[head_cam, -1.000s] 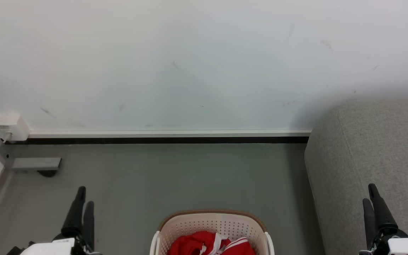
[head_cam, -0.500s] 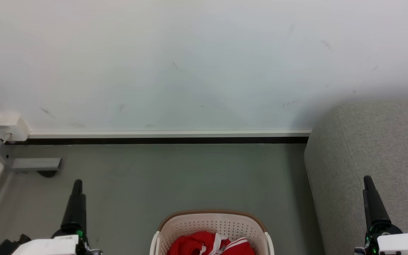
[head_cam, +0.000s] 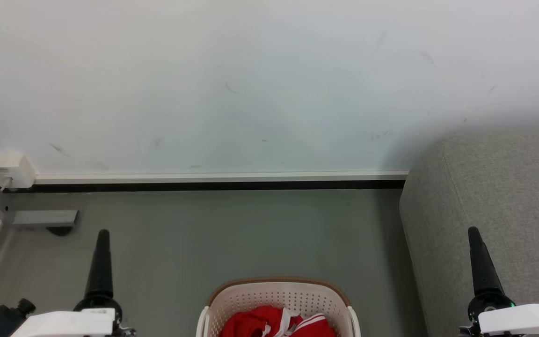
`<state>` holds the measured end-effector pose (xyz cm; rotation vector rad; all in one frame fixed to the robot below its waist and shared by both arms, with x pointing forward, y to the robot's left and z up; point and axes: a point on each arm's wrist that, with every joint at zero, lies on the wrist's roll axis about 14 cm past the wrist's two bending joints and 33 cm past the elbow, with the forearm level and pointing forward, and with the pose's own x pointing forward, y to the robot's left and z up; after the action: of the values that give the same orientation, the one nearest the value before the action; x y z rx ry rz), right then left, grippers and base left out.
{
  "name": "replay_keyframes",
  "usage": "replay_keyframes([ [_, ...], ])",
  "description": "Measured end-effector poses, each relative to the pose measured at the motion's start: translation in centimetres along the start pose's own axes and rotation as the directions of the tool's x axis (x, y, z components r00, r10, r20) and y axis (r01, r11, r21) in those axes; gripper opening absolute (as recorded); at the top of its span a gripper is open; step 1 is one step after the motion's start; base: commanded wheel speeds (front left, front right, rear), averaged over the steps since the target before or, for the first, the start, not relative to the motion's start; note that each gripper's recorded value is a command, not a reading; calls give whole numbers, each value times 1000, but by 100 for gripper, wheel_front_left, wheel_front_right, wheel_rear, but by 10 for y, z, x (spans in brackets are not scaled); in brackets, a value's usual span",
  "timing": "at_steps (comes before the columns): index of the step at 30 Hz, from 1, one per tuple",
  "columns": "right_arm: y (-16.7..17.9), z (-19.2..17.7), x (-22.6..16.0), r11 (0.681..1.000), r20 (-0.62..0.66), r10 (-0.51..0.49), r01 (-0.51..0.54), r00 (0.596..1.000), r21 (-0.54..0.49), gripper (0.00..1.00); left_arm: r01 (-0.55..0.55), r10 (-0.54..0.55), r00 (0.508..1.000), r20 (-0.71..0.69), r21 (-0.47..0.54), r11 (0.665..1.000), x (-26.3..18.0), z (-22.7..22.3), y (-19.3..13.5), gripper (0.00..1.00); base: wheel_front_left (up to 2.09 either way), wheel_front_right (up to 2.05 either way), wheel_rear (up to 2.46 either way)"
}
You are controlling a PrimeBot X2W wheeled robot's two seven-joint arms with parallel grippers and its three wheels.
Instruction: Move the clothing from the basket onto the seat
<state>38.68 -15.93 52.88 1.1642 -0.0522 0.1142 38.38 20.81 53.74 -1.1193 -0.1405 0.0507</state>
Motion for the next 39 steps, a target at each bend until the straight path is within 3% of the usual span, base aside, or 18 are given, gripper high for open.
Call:
replay_keyframes([
  [8, 0, -1, 1, 988, -10, 15, -16, 1000, -152, 100, 38, -36, 999, -12, 163, 986, -1, -5, -11, 100, 0, 0, 0],
  [15, -5, -2, 0, 960, -23, 12, -18, 1000, -281, 100, 53, -46, 998, -31, 314, 948, -5, -13, -13, 100, 0, 0, 0],
  [26, -10, 2, 1, 870, -35, 16, -31, 999, -492, 100, 60, -43, 998, -46, 509, 858, -7, -21, -11, 100, 0, 0, 0],
  [34, -13, -5, 2, 818, -55, 10, -40, 998, -574, 100, 58, -36, 998, -48, 619, 783, -9, -24, -9, 100, 0, 0, 0],
  [39, -17, -7, 2, 783, -67, -1, -40, 998, -621, 100, 66, -52, 998, -41, 655, 753, -10, -24, -12, 100, 0, 0, 0],
])
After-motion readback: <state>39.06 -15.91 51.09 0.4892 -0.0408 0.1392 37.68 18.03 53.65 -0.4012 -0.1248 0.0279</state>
